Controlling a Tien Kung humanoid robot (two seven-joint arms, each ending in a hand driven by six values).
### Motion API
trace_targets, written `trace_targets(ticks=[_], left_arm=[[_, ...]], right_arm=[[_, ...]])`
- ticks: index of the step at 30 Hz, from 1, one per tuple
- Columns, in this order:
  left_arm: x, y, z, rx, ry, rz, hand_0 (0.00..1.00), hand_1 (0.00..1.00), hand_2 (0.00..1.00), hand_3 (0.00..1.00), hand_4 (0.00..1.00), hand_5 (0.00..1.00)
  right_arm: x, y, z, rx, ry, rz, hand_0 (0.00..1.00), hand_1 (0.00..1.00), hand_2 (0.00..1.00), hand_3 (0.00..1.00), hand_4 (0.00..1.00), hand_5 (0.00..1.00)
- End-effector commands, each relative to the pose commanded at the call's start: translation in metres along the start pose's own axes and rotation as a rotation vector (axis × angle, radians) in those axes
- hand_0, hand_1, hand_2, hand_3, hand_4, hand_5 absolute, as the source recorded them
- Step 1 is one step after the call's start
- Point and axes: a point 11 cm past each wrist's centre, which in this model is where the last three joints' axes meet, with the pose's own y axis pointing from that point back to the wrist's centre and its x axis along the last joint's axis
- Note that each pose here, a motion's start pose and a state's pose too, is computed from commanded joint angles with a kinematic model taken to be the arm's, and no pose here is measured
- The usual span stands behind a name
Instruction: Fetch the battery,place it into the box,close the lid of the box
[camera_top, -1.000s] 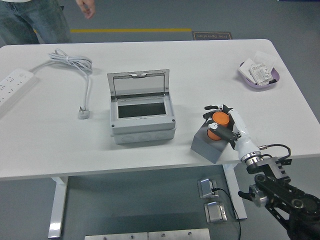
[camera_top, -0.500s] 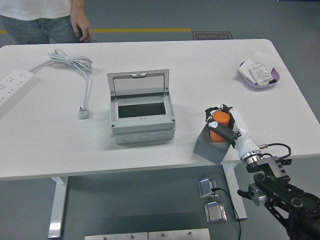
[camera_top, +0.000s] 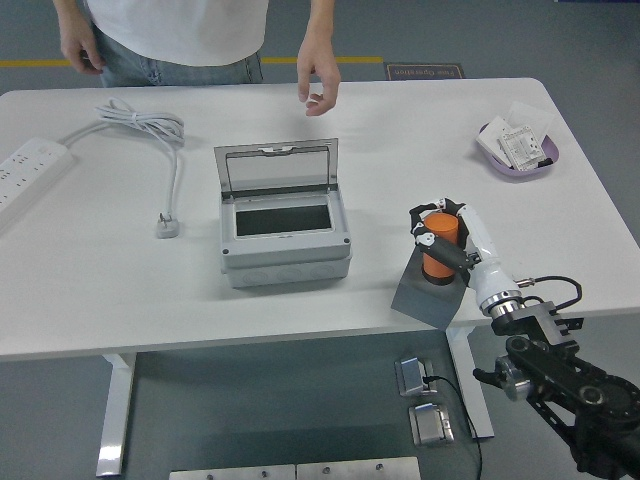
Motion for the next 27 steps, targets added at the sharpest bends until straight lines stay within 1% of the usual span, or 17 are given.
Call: trace_targets(ticks=[3,7,14,18,23,27], left_arm=[[0.0,0.0,0.0,0.001,-0.001,0.0,0.728,0.757,0.746,0.779,0.676,0.427],[0.0,0.0,-0.001,0.004,-0.004,0.0,0.728,0.757,0.746,0.779,0.676,0.427],[0.0,0.0,0.0,0.006,-0.006,0.001,0.729,0.756,0.746,0.78,0.679,0.428],[0.002,0.0,-0.001,0.01,-0.007,0.003,0.729,0.756,0.745,0.78,0.682,0.427],[0.003,0.0,-0.001,0.017,-0.009,0.005,0.729,0.755,0.745,0.781,0.683,0.426],[0.004,0.0,-0.001,0.019,-0.011,0.006,0.729,0.755,0.745,0.782,0.683,0.427]], right_arm=[[0.001,-0.002,-0.003,0.007,0.005,0.002,0.146,0.252,0.291,0.278,0.002,0.002],[-0.001,-0.011,-0.014,0.026,0.04,-0.011,0.146,0.252,0.291,0.278,0.002,0.002],[-0.013,-0.035,-0.041,0.057,0.145,-0.063,0.146,0.245,0.287,0.28,0.002,0.002],[-0.027,-0.05,-0.054,0.059,0.224,-0.108,0.144,0.244,0.283,0.28,0.002,0.002],[-0.056,-0.068,-0.073,0.072,0.331,-0.176,0.125,0.244,0.296,0.3,0.002,0.002],[-0.078,-0.078,-0.085,0.086,0.41,-0.227,0.125,0.235,0.291,0.298,0.002,0.002]])
